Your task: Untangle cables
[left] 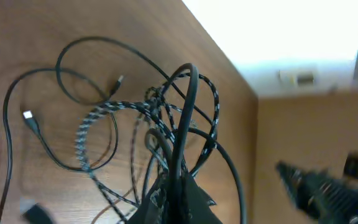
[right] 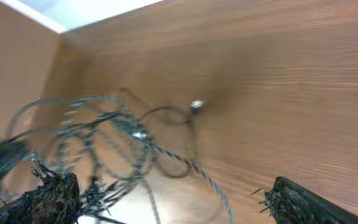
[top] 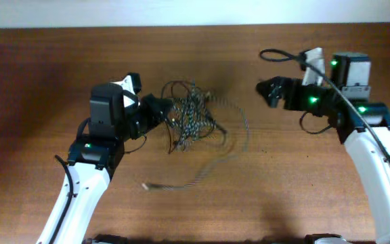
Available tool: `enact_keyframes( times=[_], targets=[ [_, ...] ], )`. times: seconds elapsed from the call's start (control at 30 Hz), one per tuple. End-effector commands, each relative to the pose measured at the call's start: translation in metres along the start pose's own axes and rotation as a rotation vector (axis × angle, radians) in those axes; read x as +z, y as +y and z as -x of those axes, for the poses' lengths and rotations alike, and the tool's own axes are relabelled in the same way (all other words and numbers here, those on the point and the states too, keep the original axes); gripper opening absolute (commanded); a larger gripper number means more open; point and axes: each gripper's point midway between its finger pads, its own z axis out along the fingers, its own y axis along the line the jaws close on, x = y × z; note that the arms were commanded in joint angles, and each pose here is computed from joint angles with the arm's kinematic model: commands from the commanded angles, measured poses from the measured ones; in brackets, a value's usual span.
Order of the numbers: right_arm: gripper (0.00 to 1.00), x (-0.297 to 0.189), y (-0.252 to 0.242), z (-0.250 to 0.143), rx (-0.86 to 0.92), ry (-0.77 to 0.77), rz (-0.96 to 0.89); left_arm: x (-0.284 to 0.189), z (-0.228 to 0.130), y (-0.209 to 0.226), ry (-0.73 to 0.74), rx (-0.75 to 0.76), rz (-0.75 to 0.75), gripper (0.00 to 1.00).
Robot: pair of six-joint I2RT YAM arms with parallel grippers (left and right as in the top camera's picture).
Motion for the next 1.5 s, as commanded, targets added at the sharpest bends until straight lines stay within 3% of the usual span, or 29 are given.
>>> enact_keyframes(
  times=[0.0,0.07,0.1,0.13,0.27,0.3,0.37,0.47,0.5,0.53,0.57,0.63,0.67,0.73,0.87,1.0,1.03,1.07,1.13,1.2,1.27,1.33,1.37,1.47],
  targets=[
    [0.99,0.024,0.074,-0.037,-0.211,0.135,0.246,-0.022,-0.006,-0.088,0.017,0.493,-0.434,0.00],
    [0.99,0.026,0.106,-0.055,-0.303,0.182,0.386,-0.022,-0.008,-0.086,0.018,0.525,-0.429,0.00],
    [0.92,0.026,0.110,-0.058,-0.309,0.188,0.398,-0.019,-0.014,-0.078,0.050,0.512,-0.404,0.00],
    [0.76,0.026,0.110,-0.058,-0.302,0.190,0.398,-0.018,-0.016,-0.075,0.061,0.509,-0.396,0.00],
    [0.40,0.021,0.121,-0.062,0.041,0.281,0.425,-0.018,-0.016,-0.075,0.055,0.539,-0.397,0.00],
    [0.39,0.019,0.123,-0.063,0.133,0.311,0.427,-0.017,-0.013,-0.073,0.041,0.537,-0.380,0.00],
    [0.40,0.026,0.137,-0.076,0.108,0.346,0.430,-0.015,-0.008,-0.070,0.021,0.535,-0.354,0.00],
    [0.36,0.062,0.148,-0.104,0.061,0.372,0.293,-0.016,-0.008,-0.071,0.018,0.538,-0.356,0.00],
    [0.15,0.073,0.147,-0.105,0.052,0.348,0.247,-0.016,-0.008,-0.071,0.020,0.537,-0.356,0.00],
    [0.04,0.077,0.137,-0.099,0.046,0.309,0.184,-0.015,-0.009,-0.069,0.026,0.532,-0.352,0.00],
    [0.04,0.071,0.129,-0.083,0.058,0.266,0.188,-0.014,-0.013,-0.064,0.049,0.509,-0.334,0.00],
    [0.04,0.008,0.189,-0.037,-0.081,0.176,0.652,-0.004,-0.017,0.009,0.076,0.357,0.023,0.00],
    [0.04,-0.026,0.213,-0.021,-0.197,0.138,0.853,-0.007,-0.028,0.031,0.122,0.309,0.120,0.07],
    [0.04,-0.046,0.223,-0.004,-0.261,0.080,0.927,-0.010,-0.038,0.039,0.164,0.281,0.150,0.99],
    [0.04,-0.065,0.242,0.021,-0.330,-0.066,0.966,-0.011,-0.042,0.043,0.178,0.216,0.170,0.99],
    [0.04,-0.100,0.254,0.066,-0.439,-0.381,0.977,-0.008,-0.058,0.070,0.255,0.158,0.269,0.99],
    [0.04,-0.098,0.249,0.067,-0.421,-0.374,0.963,-0.002,-0.065,0.070,0.298,0.131,0.246,0.99],
    [0.04,-0.094,0.247,0.067,-0.403,-0.359,0.955,0.005,-0.069,0.045,0.332,0.133,0.097,0.99],
    [0.04,-0.086,0.241,0.072,-0.351,-0.355,0.928,0.014,-0.070,0.014,0.320,0.246,-0.028,0.99],
    [0.04,-0.065,0.218,0.084,-0.203,-0.340,0.828,0.015,-0.059,-0.038,0.203,0.401,-0.172,0.99],
    [0.04,-0.054,0.208,0.091,-0.151,-0.355,0.783,-0.020,-0.038,-0.051,-0.009,0.437,-0.055,0.99],
    [0.04,-0.039,0.196,0.093,-0.079,-0.335,0.743,-0.059,-0.033,-0.071,-0.161,0.499,-0.032,0.99],
    [0.04,-0.035,0.193,0.091,-0.043,-0.315,0.733,-0.060,-0.037,-0.075,-0.180,0.480,-0.021,0.99],
    [0.04,-0.033,0.203,0.082,-0.054,-0.278,0.761,-0.019,-0.045,-0.054,-0.087,0.179,0.034,0.99]
  ],
)
